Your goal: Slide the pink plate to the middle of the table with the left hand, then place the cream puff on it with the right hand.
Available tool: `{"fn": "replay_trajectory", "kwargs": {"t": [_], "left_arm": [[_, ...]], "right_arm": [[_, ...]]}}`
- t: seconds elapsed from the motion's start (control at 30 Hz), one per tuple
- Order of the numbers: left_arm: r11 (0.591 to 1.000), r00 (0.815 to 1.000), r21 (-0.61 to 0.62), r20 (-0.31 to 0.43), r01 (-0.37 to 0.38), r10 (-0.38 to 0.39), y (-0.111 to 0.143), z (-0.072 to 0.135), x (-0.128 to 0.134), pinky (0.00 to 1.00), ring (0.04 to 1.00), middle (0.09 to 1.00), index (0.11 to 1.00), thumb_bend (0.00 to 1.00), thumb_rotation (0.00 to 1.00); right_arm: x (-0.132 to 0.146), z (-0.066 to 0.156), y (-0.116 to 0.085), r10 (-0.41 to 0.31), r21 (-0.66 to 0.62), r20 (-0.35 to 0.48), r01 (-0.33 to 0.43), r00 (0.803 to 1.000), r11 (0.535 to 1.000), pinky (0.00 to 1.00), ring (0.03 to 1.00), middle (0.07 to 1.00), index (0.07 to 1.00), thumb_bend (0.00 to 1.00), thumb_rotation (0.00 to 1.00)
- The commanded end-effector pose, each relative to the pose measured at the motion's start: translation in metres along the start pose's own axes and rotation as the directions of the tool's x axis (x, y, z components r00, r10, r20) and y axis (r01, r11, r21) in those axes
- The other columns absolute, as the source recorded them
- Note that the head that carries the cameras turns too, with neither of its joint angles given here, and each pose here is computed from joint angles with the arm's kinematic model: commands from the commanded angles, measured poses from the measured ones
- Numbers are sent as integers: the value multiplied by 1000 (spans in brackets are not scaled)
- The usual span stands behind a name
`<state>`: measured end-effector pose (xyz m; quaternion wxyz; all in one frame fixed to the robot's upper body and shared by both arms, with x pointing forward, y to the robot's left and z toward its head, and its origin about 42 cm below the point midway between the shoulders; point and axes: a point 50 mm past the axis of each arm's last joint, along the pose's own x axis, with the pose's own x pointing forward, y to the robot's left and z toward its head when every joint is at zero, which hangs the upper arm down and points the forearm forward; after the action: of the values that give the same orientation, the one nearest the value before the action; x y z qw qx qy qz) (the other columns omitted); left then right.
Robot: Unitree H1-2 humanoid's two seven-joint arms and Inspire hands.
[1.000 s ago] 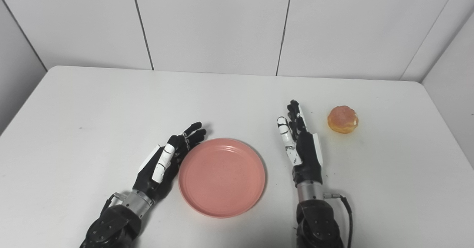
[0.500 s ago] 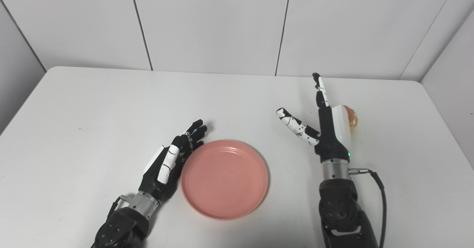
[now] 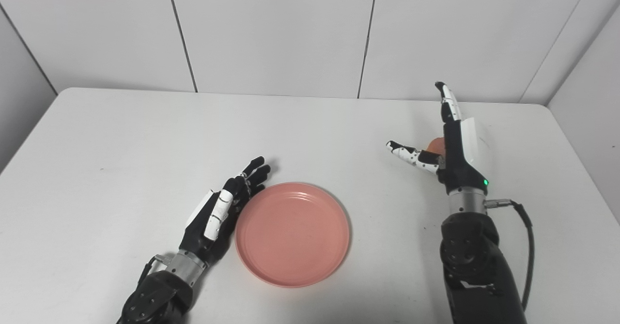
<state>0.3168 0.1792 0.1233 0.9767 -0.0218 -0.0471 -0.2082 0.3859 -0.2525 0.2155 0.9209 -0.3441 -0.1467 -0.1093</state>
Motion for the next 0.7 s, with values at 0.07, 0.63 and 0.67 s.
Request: {"fn": "replay_trajectory", "kwargs": {"t": [0.07, 0.63, 0.67], "left_arm": [[1000, 1000, 8, -10, 0, 0, 1, 0, -3, 1000, 992, 953, 929, 685, 1000], [999, 1000, 24, 4, -23, 23, 3, -1, -5, 1000, 999, 965, 940, 685, 1000], [999, 1000, 21, 4, -24, 24, 2, -1, -5, 1000, 999, 963, 938, 685, 1000]], "right_arm": [[21, -1, -24, -93, -25, 36, 94, 995, 995, 821, 893, 939, 929, 625, 197], [33, -36, -33, -138, -88, -87, 130, 987, 988, 708, 808, 927, 911, 631, 169], [34, -39, -34, -138, -94, -97, 129, 986, 987, 688, 800, 921, 906, 635, 172]]}}
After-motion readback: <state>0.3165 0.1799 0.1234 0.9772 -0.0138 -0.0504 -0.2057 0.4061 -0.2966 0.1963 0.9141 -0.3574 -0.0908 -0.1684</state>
